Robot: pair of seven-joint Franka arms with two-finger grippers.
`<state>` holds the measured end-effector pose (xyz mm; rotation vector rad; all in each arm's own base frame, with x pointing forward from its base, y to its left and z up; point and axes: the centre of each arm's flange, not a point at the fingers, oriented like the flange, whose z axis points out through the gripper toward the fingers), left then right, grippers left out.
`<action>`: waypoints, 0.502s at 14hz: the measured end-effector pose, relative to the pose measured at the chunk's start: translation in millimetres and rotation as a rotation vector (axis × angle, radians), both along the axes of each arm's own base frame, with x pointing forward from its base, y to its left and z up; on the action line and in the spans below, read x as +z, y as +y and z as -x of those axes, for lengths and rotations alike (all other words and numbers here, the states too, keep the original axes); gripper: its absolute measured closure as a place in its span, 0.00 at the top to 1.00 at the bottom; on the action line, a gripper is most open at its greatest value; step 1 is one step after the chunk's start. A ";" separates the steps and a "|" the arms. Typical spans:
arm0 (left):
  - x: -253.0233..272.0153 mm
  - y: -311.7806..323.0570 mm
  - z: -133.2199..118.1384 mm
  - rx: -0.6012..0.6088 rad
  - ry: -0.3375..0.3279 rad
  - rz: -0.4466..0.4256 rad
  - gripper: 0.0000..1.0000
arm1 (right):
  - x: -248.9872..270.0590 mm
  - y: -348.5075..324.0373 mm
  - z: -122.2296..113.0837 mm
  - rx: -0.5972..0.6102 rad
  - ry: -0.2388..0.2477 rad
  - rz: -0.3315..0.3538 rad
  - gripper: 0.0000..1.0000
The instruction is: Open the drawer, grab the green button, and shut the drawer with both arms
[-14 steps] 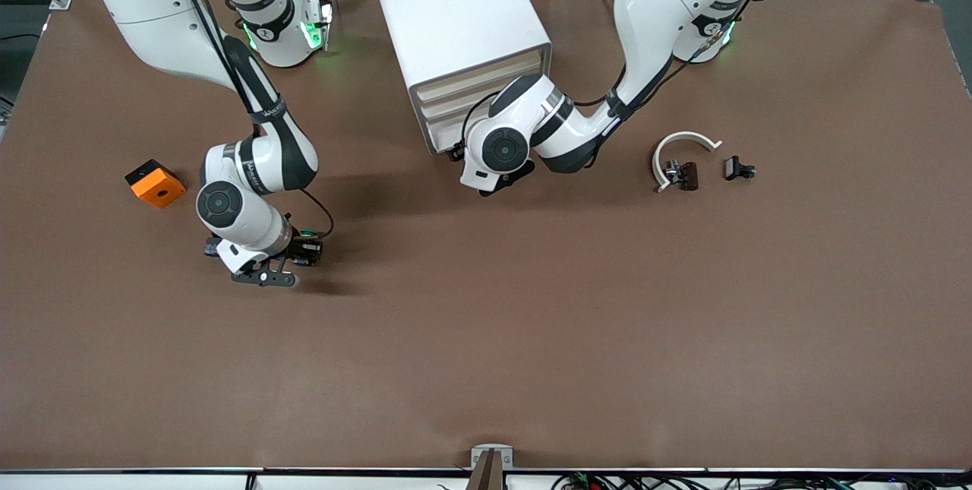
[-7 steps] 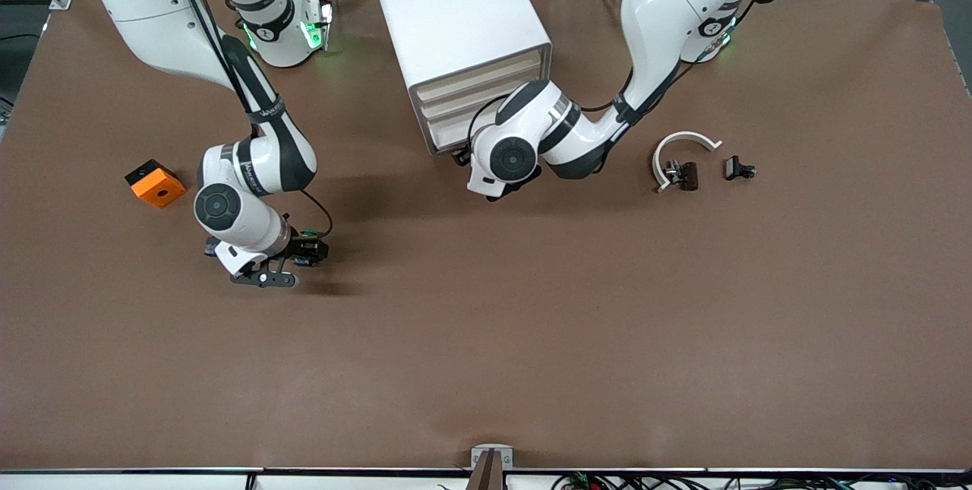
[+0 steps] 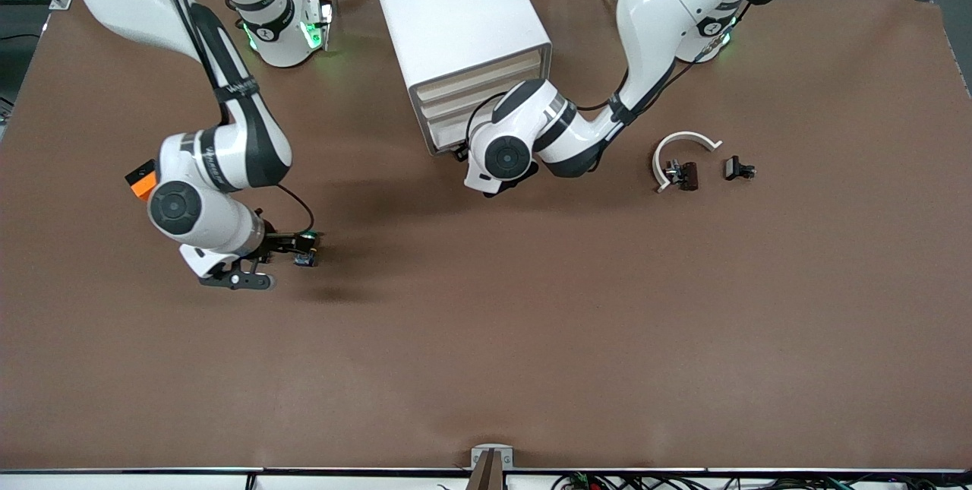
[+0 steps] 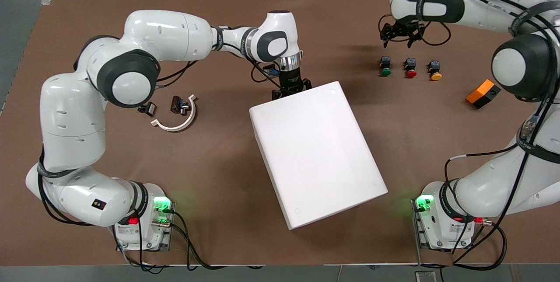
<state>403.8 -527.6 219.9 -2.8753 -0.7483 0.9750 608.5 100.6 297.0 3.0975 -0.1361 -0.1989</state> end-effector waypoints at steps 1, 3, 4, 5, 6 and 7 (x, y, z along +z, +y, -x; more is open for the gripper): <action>-1.5 -2.7 5.7 -0.013 0.008 -0.006 1.00 | 15.5 -7.8 0.7 -0.011 0.005 0.000 1.00; -3.2 -5.3 14.1 -0.033 0.026 -0.018 1.00 | 47.8 -26.5 4.6 -0.025 0.013 -0.001 1.00; -3.6 -5.5 16.4 -0.039 0.033 -0.023 1.00 | 66.3 -37.4 7.3 -0.027 0.018 -0.003 1.00; -3.7 -5.3 17.2 -0.042 0.037 -0.026 1.00 | 86.9 -48.1 10.5 -0.027 0.029 -0.005 1.00; -3.7 -5.0 17.0 -0.042 0.038 -0.026 1.00 | 109.4 -58.3 13.8 -0.024 0.043 -0.008 1.00; -3.5 -4.4 16.1 -0.040 0.039 -0.026 1.00 | 133.4 -67.1 16.5 -0.017 0.060 -0.011 1.00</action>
